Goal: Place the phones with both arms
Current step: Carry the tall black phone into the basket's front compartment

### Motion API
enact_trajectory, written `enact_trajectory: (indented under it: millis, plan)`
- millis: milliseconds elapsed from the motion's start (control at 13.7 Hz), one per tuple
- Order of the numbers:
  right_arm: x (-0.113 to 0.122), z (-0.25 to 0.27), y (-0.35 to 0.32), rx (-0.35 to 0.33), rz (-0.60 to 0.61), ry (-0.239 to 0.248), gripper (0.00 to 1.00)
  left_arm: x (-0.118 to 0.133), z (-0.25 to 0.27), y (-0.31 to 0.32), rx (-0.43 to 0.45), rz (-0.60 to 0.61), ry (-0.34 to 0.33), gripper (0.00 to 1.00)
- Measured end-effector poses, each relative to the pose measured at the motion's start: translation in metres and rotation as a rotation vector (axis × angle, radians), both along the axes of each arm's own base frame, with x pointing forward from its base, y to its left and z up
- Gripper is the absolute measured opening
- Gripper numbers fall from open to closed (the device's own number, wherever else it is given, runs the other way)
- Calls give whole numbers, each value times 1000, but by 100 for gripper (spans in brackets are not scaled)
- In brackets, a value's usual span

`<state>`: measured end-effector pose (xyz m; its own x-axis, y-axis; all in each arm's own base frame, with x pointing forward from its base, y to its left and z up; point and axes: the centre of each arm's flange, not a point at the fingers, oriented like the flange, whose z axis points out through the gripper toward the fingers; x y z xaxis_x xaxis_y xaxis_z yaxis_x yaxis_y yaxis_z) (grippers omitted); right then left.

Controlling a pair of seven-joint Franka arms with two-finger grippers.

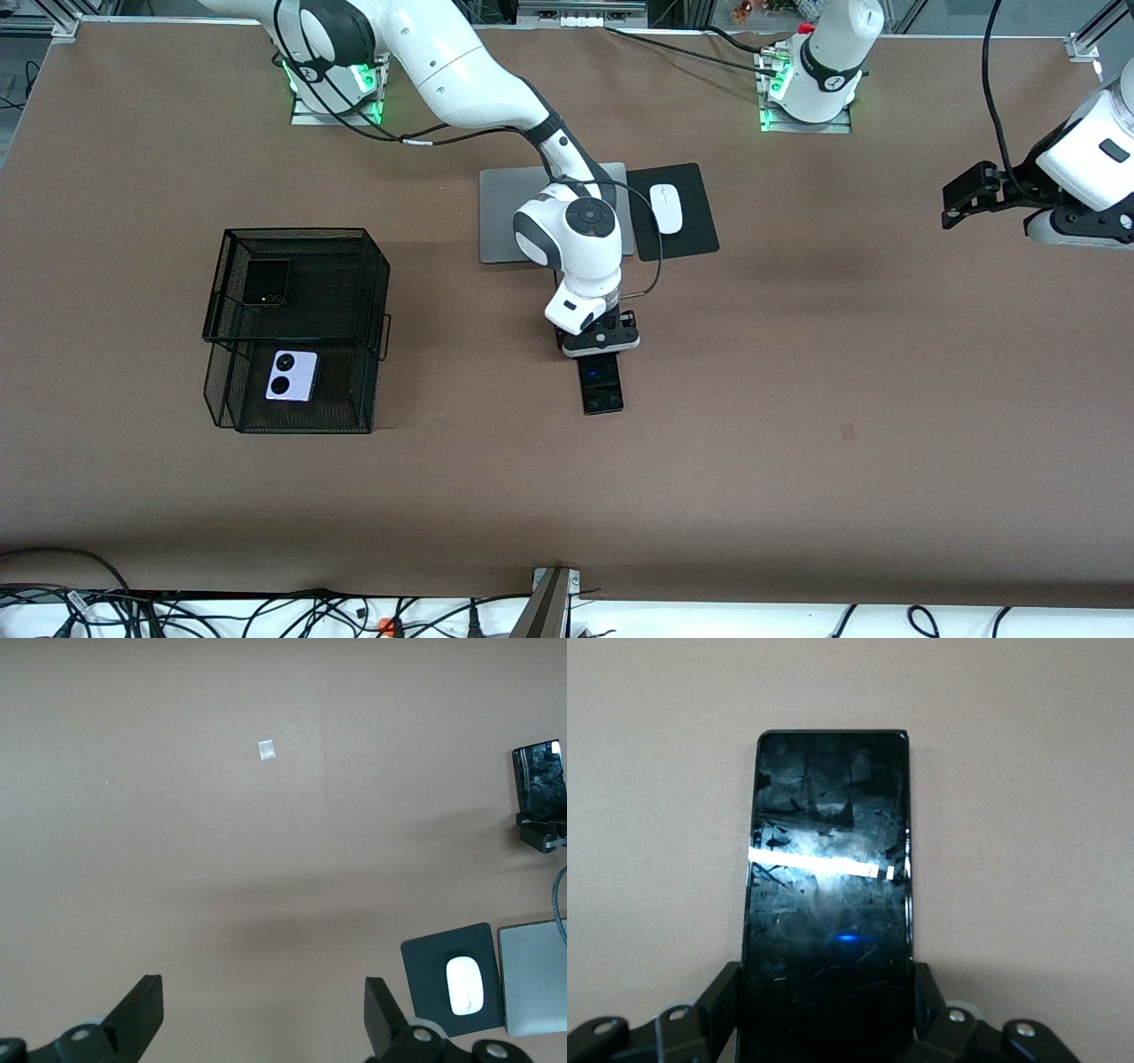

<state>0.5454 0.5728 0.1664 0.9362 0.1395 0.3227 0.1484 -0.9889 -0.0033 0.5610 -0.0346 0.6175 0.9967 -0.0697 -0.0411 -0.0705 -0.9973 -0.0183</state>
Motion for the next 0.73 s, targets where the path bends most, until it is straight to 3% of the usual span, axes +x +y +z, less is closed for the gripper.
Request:
enact_trajectory:
  millis: [146, 364, 510, 728]
  plan:
    - [1, 1, -1, -9, 2, -5, 81, 0, 0, 0, 0, 0, 0, 100]
    - [24, 34, -20, -79, -39, -1, 81, 0, 0, 0, 0, 1, 0, 100]
    - [48, 93, -47, -123, -64, 28, 81, 0, 0, 1, 0, 2, 0, 100]
    - [87, 196, -129, -173, -88, 114, 81, 0, 0, 1, 0, 3, 0, 100]
